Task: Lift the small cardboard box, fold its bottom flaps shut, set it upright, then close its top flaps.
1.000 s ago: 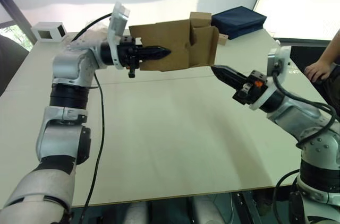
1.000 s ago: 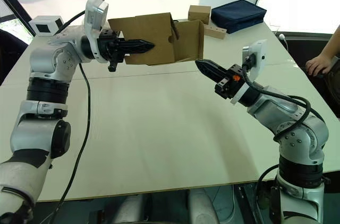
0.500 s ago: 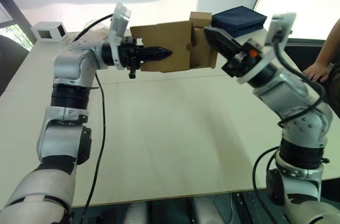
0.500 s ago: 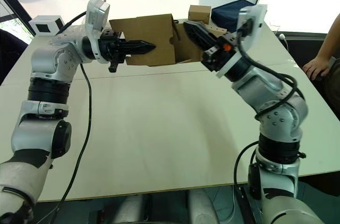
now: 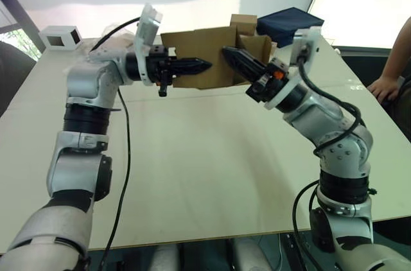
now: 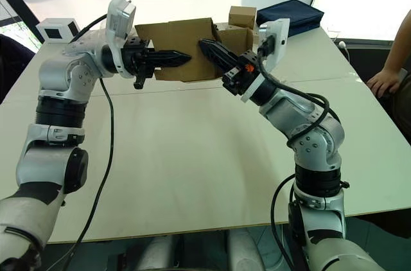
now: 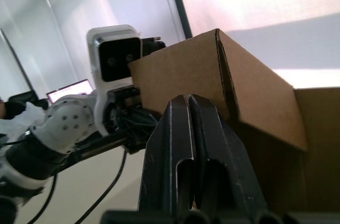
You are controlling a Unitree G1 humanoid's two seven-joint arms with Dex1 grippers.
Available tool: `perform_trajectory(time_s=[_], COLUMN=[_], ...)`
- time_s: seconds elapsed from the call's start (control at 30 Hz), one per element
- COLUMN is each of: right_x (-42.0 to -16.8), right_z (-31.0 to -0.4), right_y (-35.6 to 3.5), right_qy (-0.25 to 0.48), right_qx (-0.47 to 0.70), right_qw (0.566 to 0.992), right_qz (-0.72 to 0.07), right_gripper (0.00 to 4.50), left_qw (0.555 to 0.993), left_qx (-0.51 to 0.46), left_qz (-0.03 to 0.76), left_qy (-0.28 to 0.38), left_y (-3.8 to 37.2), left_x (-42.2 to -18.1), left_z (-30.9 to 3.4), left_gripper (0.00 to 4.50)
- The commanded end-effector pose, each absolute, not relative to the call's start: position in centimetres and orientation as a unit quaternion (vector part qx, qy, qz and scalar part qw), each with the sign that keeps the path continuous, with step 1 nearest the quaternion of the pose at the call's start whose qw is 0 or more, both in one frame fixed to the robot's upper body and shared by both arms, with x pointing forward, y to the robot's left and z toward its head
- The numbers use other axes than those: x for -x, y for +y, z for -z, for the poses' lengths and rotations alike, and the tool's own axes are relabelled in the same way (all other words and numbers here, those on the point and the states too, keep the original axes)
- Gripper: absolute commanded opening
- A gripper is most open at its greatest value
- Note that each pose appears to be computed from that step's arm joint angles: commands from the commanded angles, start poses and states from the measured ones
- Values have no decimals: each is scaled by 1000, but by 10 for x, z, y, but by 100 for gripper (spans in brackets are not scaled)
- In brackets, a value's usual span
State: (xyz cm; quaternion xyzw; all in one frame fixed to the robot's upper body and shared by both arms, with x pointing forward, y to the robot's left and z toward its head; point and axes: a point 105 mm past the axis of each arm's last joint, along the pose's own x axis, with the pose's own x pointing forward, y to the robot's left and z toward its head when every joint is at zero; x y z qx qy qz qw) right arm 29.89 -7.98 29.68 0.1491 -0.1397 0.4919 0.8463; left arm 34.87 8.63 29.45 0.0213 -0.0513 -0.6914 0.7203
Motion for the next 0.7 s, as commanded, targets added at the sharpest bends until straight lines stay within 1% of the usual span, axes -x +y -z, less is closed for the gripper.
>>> perform_trajectory(time_s=[0.03,0.23,0.4,0.57,0.63,0.7], right_x=[-287,-313,-320,-313,-302,-286], right_z=[-308,-316,-317,-317,-314,-306], right_y=[-89,-109,-107,-98,-93,-86], right_qy=[-162,-184,-190,-191,-177,-148], right_qx=[-145,-135,-130,-144,-149,-143], right_qw=[838,871,873,855,837,814], right_qz=[-501,-435,-431,-461,-496,-543], right_gripper=[3,3,3,3,3,3], left_qw=[717,715,714,719,722,727], left_qx=[-33,-35,-36,-37,-38,-37], left_qz=[692,694,695,689,686,681], left_qy=[-79,-77,-78,-81,-81,-83], left_y=[92,92,90,91,92,93], left_x=[-343,-342,-342,-343,-344,-346], left_z=[-311,-310,-310,-312,-312,-314], left_gripper=[0,0,0,0,0,0])
